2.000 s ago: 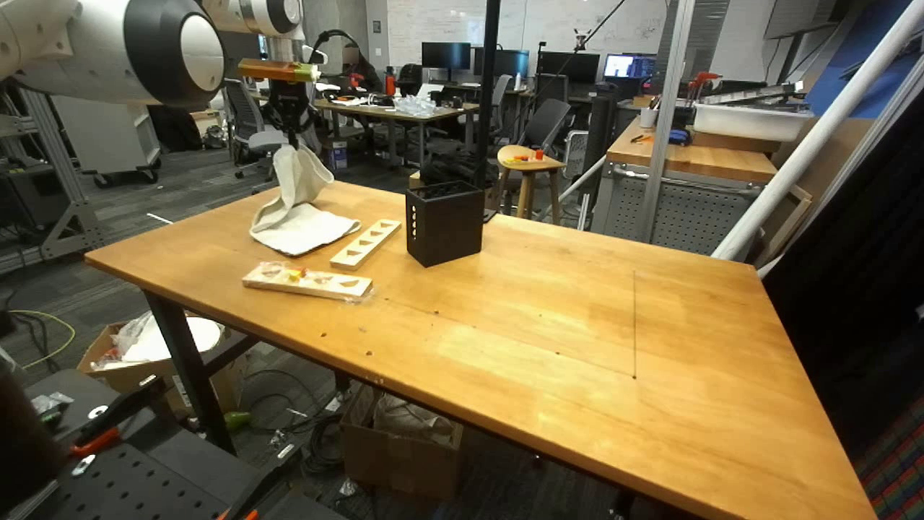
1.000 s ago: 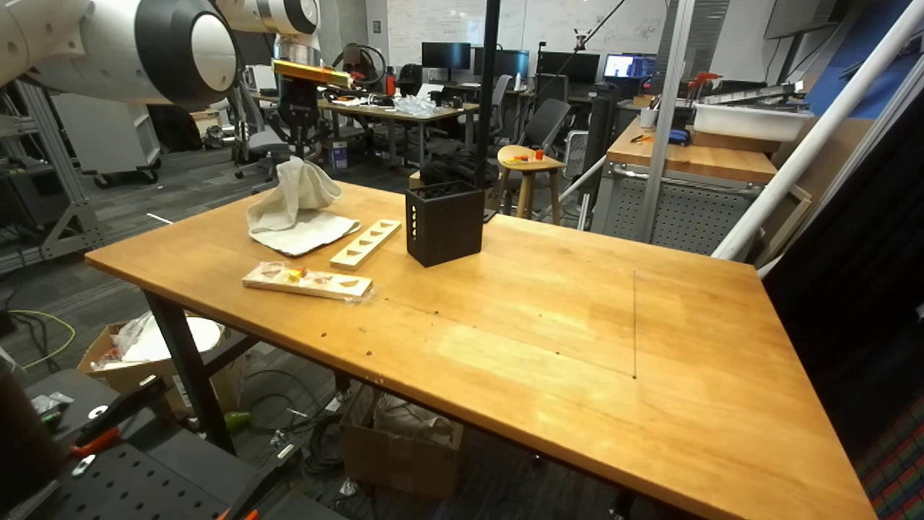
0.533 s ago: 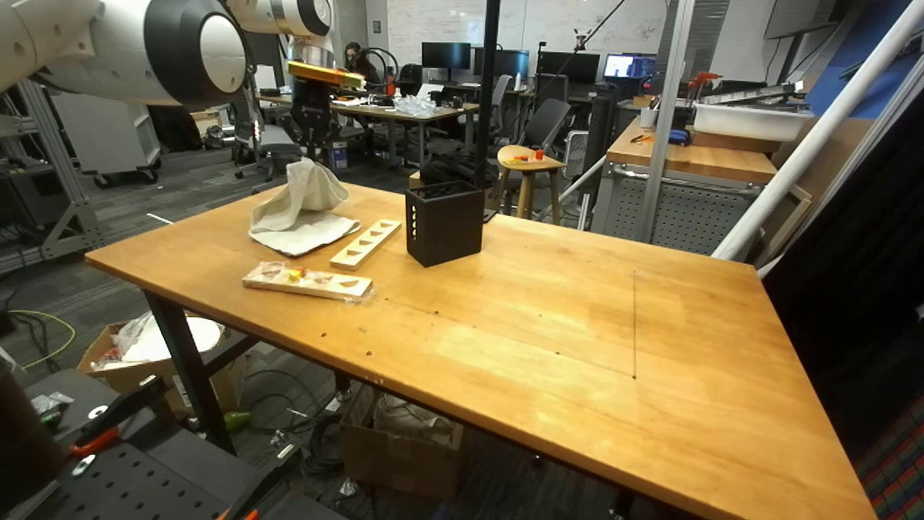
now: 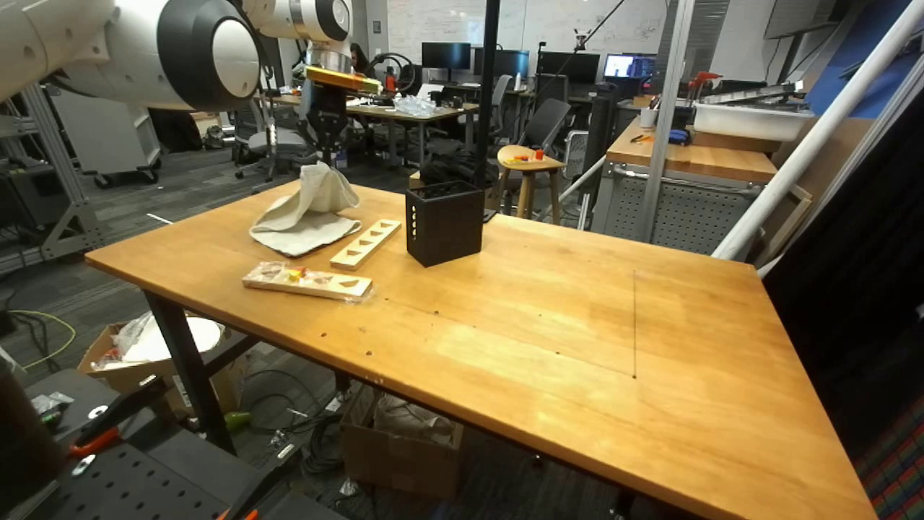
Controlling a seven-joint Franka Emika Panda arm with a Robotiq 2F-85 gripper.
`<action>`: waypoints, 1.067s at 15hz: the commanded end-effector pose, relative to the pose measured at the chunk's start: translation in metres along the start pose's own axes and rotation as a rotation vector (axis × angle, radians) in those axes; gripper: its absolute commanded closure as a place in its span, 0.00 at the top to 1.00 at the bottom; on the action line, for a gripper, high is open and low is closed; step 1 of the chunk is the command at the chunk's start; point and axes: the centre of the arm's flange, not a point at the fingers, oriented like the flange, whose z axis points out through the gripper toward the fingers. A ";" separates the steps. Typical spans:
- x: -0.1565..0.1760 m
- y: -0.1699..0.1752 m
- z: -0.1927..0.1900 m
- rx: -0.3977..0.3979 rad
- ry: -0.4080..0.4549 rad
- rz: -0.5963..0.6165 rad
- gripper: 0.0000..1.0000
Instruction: Pick up the cloth and put it in the box, then remove it and fold it on the table
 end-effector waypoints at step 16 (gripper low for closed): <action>-0.083 0.010 0.053 0.038 0.025 0.021 0.78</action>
